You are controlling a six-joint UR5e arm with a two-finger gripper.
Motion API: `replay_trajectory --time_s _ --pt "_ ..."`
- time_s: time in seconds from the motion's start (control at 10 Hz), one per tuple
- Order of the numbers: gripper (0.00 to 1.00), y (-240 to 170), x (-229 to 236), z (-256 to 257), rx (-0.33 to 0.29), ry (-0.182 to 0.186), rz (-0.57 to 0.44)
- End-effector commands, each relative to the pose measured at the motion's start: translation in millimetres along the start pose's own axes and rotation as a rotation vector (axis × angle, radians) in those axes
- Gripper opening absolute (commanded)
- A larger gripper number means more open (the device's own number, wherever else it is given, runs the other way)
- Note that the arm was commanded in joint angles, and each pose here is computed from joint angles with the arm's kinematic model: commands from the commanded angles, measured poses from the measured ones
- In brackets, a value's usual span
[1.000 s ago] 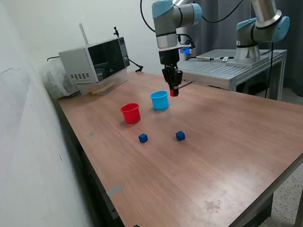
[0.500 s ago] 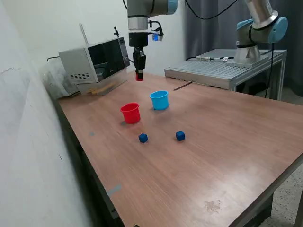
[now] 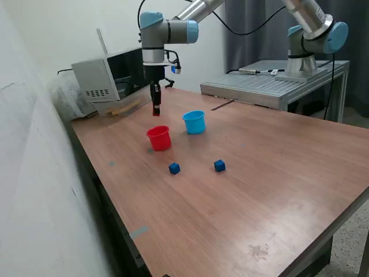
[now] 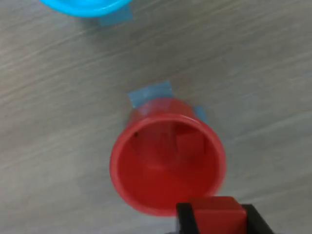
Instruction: Place red objects in the red bin, and blue objects in the blue bin.
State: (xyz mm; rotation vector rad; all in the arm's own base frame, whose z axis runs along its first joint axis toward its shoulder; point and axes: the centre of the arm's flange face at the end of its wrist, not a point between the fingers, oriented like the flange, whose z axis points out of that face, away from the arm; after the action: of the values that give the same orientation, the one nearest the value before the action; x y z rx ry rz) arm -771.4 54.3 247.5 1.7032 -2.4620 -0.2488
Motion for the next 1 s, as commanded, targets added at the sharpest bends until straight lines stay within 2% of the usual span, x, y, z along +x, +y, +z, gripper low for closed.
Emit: replay_trajectory --time_s 0.0,0.6,0.7,0.9 --pt "0.00 6.3 -2.3 45.3 0.022 -0.003 0.004" --pt "0.00 11.0 -17.3 60.6 0.035 -0.009 0.012" --pt "1.00 12.2 -23.2 60.3 0.035 -0.010 -0.006" --pt "1.00 14.0 -25.7 58.1 0.032 -0.011 -0.022"
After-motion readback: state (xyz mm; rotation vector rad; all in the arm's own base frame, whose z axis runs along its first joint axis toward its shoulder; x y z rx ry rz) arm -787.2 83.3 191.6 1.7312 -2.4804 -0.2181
